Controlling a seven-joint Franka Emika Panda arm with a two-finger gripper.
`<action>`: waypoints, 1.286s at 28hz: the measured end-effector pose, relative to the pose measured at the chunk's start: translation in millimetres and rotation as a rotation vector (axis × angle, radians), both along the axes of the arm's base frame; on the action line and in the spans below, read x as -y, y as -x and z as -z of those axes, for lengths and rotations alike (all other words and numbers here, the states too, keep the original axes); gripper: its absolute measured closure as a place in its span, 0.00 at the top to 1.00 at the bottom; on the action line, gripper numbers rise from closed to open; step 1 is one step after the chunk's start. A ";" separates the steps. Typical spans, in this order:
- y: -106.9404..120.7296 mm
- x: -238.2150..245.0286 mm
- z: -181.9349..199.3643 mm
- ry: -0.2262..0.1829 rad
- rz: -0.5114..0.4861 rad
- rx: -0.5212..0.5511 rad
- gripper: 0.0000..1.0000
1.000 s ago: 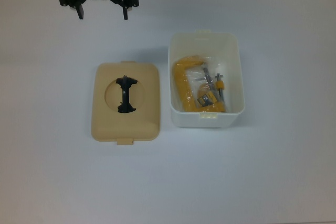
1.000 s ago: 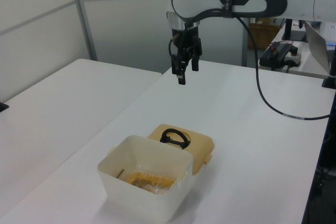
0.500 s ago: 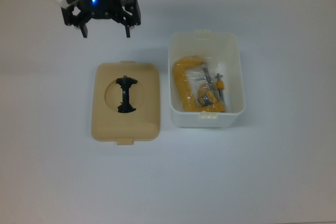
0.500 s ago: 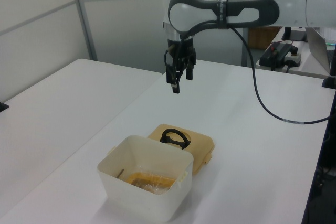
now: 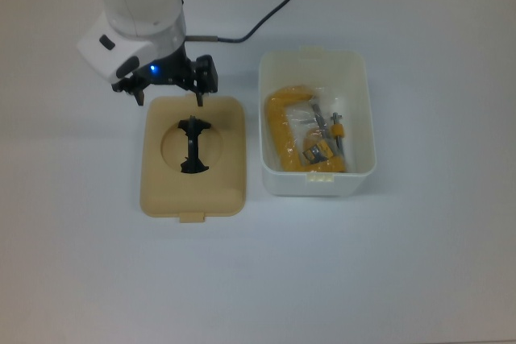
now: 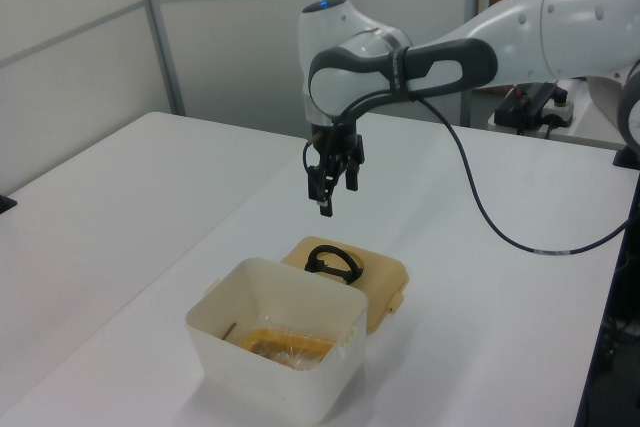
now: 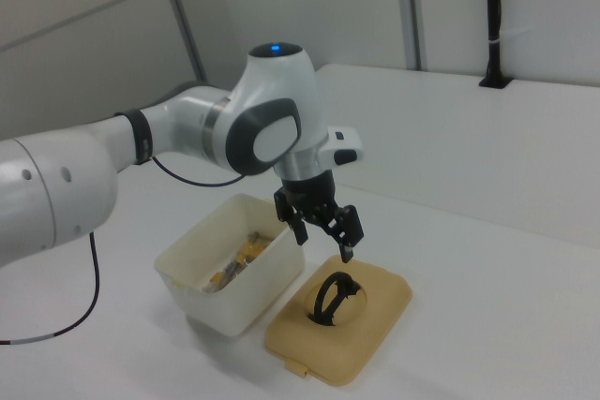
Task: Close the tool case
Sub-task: 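Move the gripper over the tan lid and lower toward its black handle, then close the gripper on the black handle of the tan lid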
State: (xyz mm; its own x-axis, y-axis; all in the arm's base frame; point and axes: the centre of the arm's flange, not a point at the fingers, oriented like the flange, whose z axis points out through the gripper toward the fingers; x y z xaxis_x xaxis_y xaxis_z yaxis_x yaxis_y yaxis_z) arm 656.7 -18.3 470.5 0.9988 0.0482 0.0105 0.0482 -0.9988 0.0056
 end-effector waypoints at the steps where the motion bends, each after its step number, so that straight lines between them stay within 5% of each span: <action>1: -1.2 -1.6 4.4 0.000 -0.001 0.003 1.00; 36: -10.9 -20.9 86.1 0.048 0.008 -0.038 0.98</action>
State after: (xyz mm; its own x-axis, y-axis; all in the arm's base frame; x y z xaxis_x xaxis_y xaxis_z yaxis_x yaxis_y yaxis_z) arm 667.6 2.5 384.4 0.9988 0.0395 -0.0291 0.0409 -0.9978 0.0514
